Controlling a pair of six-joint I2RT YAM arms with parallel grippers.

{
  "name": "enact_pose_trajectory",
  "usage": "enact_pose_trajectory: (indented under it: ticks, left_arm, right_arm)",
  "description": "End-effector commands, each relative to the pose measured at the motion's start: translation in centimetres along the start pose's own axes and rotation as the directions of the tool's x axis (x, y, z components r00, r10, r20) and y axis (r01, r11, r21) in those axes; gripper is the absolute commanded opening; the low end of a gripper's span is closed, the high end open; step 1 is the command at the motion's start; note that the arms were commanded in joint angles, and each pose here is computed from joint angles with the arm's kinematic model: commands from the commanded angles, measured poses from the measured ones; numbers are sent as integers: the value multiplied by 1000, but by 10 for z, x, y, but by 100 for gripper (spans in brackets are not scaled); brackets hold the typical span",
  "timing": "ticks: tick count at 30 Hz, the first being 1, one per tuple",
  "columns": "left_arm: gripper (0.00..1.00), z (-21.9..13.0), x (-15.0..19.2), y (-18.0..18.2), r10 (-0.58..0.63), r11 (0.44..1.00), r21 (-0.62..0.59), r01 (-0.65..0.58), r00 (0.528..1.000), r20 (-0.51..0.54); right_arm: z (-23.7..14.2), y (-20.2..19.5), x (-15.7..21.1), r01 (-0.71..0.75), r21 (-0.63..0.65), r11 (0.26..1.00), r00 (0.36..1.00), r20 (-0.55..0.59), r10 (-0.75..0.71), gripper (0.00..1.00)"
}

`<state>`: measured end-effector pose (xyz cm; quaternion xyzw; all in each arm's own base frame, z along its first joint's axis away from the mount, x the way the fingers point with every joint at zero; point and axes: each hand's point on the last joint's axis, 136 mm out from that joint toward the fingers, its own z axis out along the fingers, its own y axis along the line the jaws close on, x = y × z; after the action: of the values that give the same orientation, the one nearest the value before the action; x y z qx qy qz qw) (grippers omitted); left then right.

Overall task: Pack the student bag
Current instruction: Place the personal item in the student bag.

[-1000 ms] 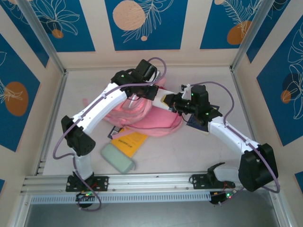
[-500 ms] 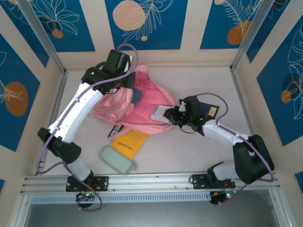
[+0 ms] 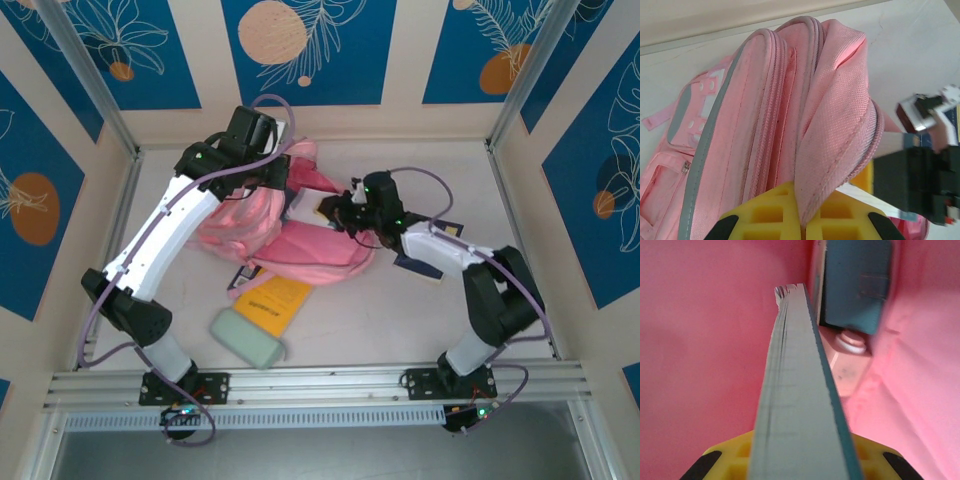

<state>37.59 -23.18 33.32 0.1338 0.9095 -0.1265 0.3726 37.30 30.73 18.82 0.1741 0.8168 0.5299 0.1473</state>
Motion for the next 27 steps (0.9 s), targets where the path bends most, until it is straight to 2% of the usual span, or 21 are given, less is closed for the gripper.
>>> enact_pose_trajectory:
  ticks: [1,4,10,12,15,17,19,21,25,27]
  left_arm:
    - [0,-29,-36,-10,-14,998,68,3,987,158]
    - [0,-37,-42,-14,-16,996,94,-1,984,179]
    - [0,-43,-44,-29,-22,984,179,-10,985,171]
    - [0,-42,-42,-33,-23,979,203,-12,986,165]
    - [0,-45,-42,-33,-23,978,206,-13,985,170]
    - [0,-48,-43,-32,-36,977,213,-2,984,176]
    - [0,-49,-43,-32,-54,972,236,13,984,171]
    - [0,-50,-43,-30,-60,971,237,18,983,171]
    - [0,-48,-40,-19,-76,976,214,38,982,174]
    - [0,-47,-40,-16,-88,976,212,50,981,174]
  right_arm:
    - [29,3,-6,-101,14,995,995,-11,101,3]
    - [58,6,-10,-118,10,993,993,-5,118,3]
    - [110,33,-17,-32,-49,998,999,17,33,3]
    - [130,31,-16,-22,-23,999,1000,19,23,3]
    - [159,14,-14,-27,89,996,1000,-5,27,5]
    - [172,7,-14,-9,146,989,1000,-17,12,17]
    - [178,4,-14,-5,169,986,999,-33,11,45]
    - [175,8,-14,14,156,988,999,-43,-8,59]
    - [153,34,-10,107,80,991,993,-55,-103,73]
    - [139,45,-6,151,44,988,987,-57,-148,77]
